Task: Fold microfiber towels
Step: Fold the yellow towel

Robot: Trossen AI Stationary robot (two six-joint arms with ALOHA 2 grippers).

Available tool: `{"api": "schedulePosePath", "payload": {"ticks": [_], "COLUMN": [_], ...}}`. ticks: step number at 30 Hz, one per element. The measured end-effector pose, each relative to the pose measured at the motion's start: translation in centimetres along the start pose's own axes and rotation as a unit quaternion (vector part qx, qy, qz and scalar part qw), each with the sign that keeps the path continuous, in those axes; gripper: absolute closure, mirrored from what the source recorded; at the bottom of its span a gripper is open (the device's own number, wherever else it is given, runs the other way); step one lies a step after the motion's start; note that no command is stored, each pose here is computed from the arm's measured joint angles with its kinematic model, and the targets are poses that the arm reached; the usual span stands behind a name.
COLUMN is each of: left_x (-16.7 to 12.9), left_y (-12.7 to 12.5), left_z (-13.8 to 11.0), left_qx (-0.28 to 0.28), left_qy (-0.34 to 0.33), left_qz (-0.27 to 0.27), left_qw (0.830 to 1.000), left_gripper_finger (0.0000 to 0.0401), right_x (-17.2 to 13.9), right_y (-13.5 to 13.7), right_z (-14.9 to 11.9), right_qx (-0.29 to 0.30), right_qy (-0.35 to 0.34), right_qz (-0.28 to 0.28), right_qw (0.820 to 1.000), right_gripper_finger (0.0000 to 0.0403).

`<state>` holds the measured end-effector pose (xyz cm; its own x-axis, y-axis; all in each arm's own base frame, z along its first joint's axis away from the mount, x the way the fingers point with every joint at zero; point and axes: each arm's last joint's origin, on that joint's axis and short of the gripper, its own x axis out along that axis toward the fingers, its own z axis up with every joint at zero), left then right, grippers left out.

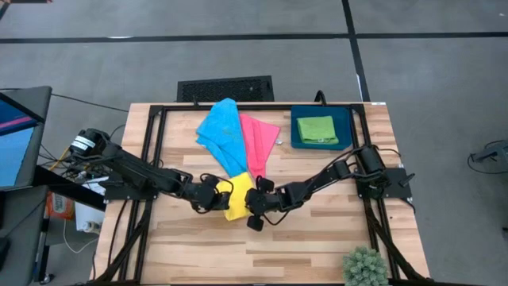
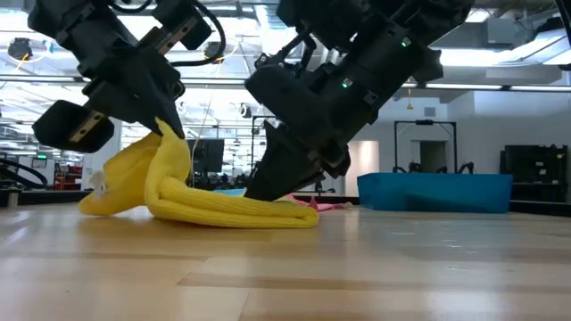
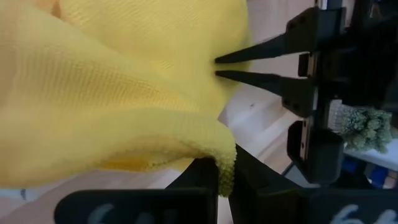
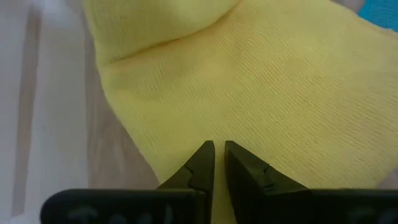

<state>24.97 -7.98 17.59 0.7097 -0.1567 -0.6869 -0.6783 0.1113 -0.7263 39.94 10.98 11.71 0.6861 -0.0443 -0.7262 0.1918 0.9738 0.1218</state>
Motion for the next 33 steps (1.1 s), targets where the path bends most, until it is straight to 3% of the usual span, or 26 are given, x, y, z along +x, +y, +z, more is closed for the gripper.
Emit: {"api": "schedulePosePath", "payload": {"ticks": [9, 13, 23, 33], "left_x": [-0.1, 0.1, 4.3, 5.1], "left_y": [-1.1, -1.9, -4.3, -4.9], "left_z": [0.9, 1.3, 2.4, 3.6], "left_qx": [-0.001, 0.023, 0.085, 0.107], "left_qy": [0.014, 0.02, 0.052, 0.035], "left_qz": [-0.017, 0.021, 0.057, 0.058], "left_qw": [1.0, 0.999, 0.993, 0.992], "left_gripper_finger": [0.0399, 0.0399, 0.0399, 0.0395], "right_x": [1.7, 1.7, 1.8, 1.6], "right_y": [0.0, -0.1, -0.4, 0.4], "right_z": [-0.7, -0.6, -0.4, -1.1], "right_qx": [-0.002, -0.001, -0.003, -0.013], "right_qy": [-0.005, -0.007, -0.007, -0.013], "right_qz": [0.016, 0.02, 0.022, 0.02], "right_qw": [1.0, 1.0, 1.0, 1.0], "right_gripper_finger": [0.034, 0.034, 0.034, 0.034]}}
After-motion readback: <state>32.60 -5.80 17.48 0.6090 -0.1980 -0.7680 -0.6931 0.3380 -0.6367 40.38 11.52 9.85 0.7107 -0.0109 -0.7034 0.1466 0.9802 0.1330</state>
